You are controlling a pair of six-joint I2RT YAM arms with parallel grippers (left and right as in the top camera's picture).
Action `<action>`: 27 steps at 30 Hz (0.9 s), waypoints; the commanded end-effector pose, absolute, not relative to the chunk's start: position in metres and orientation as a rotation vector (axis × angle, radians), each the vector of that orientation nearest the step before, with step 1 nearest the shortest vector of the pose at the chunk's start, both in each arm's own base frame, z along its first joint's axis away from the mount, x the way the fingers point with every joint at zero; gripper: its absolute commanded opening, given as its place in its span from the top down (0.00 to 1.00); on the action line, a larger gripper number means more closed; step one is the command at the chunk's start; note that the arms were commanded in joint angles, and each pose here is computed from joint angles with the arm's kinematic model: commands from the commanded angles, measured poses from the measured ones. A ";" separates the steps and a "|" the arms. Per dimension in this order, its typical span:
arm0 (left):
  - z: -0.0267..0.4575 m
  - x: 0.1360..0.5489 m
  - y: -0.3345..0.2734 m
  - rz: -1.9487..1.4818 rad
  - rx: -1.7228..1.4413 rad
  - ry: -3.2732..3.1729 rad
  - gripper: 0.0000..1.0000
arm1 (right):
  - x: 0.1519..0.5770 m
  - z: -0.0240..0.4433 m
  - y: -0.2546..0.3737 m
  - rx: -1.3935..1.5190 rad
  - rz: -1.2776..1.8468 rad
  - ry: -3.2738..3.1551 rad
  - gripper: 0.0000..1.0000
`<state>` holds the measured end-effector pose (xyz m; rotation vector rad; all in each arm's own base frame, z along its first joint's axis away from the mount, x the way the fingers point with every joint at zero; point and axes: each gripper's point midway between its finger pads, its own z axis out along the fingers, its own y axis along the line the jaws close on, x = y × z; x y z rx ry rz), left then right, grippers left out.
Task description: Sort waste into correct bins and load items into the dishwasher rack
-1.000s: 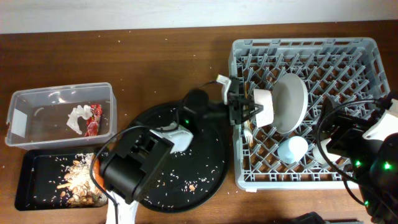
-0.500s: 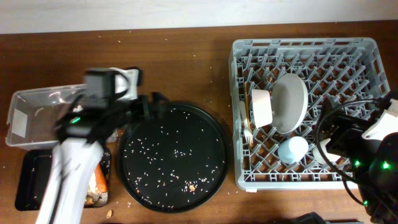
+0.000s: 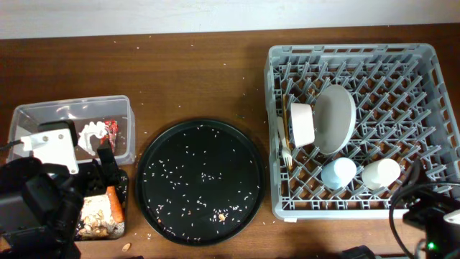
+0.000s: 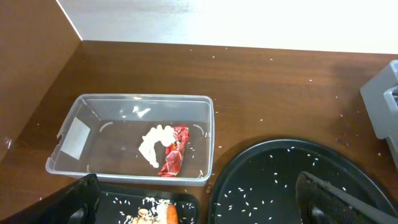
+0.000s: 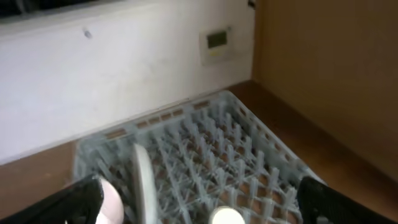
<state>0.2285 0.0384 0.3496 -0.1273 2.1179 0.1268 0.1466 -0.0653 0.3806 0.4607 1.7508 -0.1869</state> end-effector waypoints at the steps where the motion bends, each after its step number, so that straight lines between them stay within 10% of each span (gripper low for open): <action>1: 0.351 0.228 0.041 0.150 -0.115 2.114 0.01 | 0.172 0.336 -0.047 0.422 -0.093 1.765 0.01; 9: 0.343 0.223 0.040 0.146 -0.117 2.155 0.01 | 0.244 0.157 0.008 0.234 0.224 1.660 0.01; 27: 0.335 0.249 -0.034 0.032 0.265 1.802 0.01 | 0.246 0.158 0.008 0.231 0.229 1.630 0.01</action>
